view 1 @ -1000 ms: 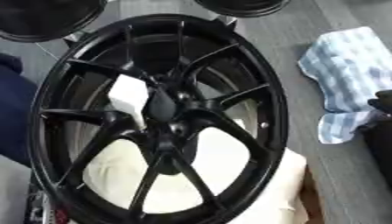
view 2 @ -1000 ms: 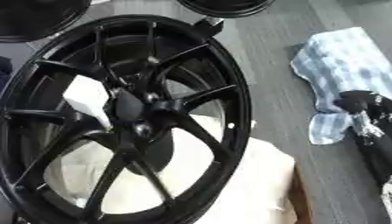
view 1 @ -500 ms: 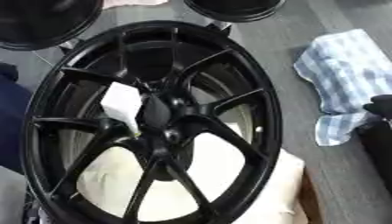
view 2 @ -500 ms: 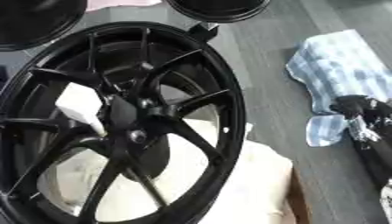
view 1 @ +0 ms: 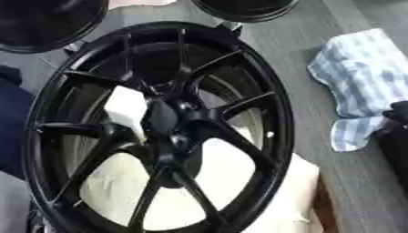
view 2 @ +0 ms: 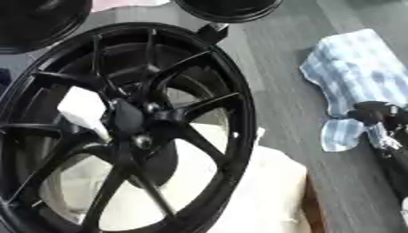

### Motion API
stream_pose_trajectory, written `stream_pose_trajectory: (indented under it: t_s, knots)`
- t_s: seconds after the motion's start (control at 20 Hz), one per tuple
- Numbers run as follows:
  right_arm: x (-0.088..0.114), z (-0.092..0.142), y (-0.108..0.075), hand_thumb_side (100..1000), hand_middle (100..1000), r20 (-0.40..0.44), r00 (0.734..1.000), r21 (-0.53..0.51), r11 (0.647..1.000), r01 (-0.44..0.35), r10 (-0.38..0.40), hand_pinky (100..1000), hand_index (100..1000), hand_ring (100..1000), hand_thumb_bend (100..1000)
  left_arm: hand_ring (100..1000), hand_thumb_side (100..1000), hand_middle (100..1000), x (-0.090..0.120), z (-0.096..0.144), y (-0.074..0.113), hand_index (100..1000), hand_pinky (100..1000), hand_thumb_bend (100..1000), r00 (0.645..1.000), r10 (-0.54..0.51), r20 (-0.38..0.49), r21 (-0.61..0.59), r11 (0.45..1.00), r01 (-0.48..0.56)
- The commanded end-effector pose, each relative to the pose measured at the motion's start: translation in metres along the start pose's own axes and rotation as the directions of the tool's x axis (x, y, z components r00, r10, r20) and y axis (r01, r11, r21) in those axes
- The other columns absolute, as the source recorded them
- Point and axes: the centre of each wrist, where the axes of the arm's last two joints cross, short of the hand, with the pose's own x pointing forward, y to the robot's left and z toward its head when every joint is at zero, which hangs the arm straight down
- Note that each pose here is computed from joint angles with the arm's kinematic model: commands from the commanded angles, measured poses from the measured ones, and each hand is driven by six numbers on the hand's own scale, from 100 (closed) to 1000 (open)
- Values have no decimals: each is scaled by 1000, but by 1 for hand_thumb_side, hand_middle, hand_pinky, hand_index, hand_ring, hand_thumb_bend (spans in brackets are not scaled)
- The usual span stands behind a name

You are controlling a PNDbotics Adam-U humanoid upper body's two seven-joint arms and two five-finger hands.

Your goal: Pull the pin out of the wheel hub.

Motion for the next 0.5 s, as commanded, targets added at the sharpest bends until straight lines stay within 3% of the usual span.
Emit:
stream_pose_trajectory:
  t_s: [0.05, 0.5]
  knots:
    - [8, -5, -3, 393, 668, 16, 1000, 22, 1000, -18, 18, 859, 572, 712, 108, 792, 608, 804, 0, -7, 0, 891, 894, 100, 980, -124, 158, -233, 959, 159]
    - [10, -12, 0, 394, 669, 25, 1000, 45, 999, -1, 0, 859, 573, 711, 108, 785, 576, 804, -4, -37, -8, 887, 898, 100, 992, -88, 93, -214, 971, 106]
